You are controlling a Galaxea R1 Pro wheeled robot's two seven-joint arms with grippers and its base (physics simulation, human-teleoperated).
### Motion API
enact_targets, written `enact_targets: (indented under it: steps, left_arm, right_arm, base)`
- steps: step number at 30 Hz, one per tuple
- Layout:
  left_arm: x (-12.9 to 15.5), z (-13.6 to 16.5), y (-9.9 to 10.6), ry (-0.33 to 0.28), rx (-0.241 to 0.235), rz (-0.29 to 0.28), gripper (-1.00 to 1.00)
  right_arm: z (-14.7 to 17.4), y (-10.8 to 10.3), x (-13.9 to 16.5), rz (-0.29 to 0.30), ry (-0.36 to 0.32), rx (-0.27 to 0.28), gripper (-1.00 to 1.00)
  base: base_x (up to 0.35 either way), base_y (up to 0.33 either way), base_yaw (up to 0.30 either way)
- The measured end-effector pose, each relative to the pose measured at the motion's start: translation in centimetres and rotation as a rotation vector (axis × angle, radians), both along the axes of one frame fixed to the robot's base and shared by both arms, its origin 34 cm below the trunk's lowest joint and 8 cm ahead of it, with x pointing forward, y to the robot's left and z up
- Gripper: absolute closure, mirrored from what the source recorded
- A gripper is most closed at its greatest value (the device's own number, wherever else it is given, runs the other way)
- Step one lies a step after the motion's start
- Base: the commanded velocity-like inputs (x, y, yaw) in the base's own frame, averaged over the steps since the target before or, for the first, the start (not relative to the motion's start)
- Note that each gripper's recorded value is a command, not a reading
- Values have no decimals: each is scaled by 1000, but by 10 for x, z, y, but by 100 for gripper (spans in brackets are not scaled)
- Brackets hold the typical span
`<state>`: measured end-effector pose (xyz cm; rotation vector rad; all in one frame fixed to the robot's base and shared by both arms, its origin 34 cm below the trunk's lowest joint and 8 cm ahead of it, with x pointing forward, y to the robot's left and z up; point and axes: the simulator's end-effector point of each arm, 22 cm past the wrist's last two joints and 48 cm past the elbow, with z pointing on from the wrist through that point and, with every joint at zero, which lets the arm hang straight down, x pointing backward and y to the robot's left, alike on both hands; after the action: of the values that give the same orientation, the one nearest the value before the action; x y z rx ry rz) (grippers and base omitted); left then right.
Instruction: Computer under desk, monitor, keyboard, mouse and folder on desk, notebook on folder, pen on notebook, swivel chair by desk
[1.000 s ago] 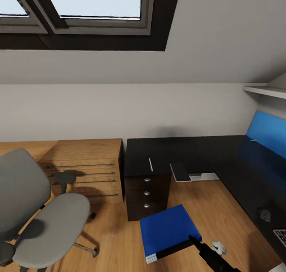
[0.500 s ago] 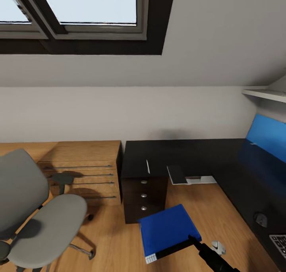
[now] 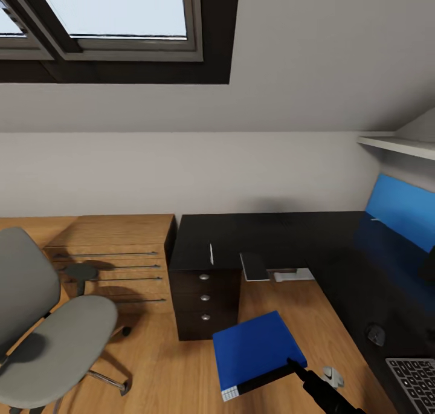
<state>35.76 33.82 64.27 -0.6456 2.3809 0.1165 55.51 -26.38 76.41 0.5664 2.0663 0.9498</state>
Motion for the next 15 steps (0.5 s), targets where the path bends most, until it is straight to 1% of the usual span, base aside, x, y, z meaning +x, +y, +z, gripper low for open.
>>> enact_targets:
  steps: [10, 13, 15]
  left_arm:
    - [0, 0, 0, 1, 0, 0, -100]
    - [0, 0, 0, 1, 0, 0, -100]
    - [0, 0, 0, 1, 1, 0, -100]
  right_arm:
    - [1, -2, 1, -1, -2, 1, 100]
    - [2, -3, 2, -12, -3, 5, 100]
    - [3, -6, 4, -31, -6, 13, 100]
  base:
    - [0, -6, 0]
    - [0, 0, 0]
    - [0, 0, 0]
